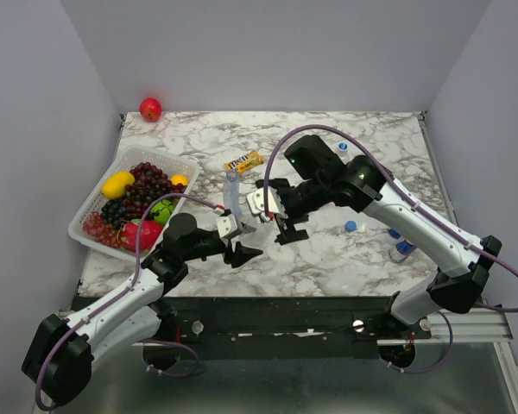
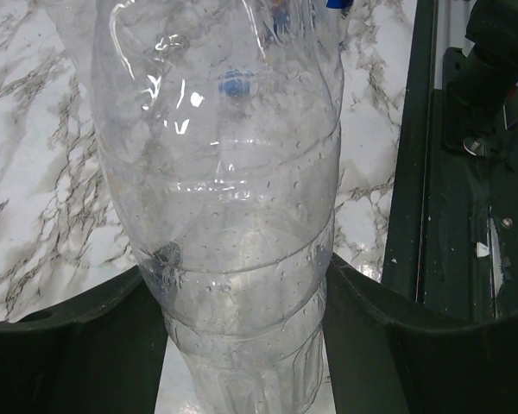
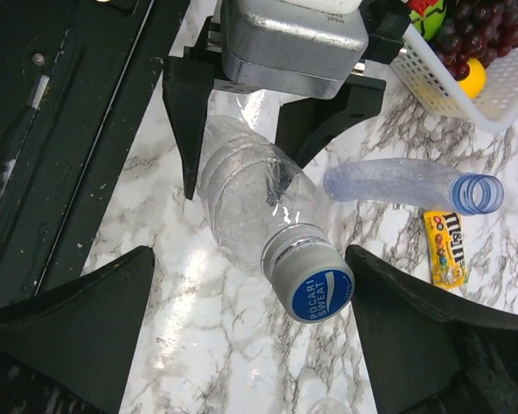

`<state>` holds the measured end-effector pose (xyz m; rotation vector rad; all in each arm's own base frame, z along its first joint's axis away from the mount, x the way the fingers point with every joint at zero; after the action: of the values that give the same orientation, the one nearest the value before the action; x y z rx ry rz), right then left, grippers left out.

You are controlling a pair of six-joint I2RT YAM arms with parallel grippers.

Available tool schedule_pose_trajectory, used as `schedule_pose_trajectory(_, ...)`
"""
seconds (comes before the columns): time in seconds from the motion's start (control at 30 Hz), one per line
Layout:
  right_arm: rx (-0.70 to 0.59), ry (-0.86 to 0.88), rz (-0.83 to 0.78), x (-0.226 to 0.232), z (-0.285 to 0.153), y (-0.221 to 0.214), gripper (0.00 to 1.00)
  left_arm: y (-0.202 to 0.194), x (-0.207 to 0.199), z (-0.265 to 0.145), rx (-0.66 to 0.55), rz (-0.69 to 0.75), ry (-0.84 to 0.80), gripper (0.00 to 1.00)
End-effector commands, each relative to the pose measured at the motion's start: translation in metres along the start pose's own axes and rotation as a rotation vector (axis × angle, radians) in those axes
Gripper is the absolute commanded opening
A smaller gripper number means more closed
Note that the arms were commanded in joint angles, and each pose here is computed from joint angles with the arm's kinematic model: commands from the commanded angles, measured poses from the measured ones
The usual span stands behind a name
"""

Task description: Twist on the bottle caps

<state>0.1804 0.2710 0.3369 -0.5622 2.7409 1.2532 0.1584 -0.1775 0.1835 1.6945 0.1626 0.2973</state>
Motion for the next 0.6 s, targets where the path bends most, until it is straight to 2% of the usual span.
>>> schedule_pose_trajectory(0.0,0.069,0.025,0.102,0.009,0.005,-0.012,0.98,0.023,0.008,0.0,-0.091,0.045,0.03,0.0)
schedule_pose_trajectory(0.2,0.069,-0.006,0.142,0.006,0.006,-0.01,0.98,0.022,0.007,-0.001,-0.088,0.051,0.026,0.0)
schedule_pose_trajectory(0.57,0.158,-0.035,0.213,0.012,0.001,-0.023,0.98,0.021,0.008,-0.003,-0.092,0.055,0.04,0.0)
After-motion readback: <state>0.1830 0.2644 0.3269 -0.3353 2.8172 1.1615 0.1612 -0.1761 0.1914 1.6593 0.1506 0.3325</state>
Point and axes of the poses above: each gripper's point midway between its finger pads, its own z axis out along the fingers, its own x axis along the line the jaws close on, y = z × x, the point moved 8 cm from there along -z, back along the fingers, and after that the axes turned 7 degrees about z, right-handed, at the moved point
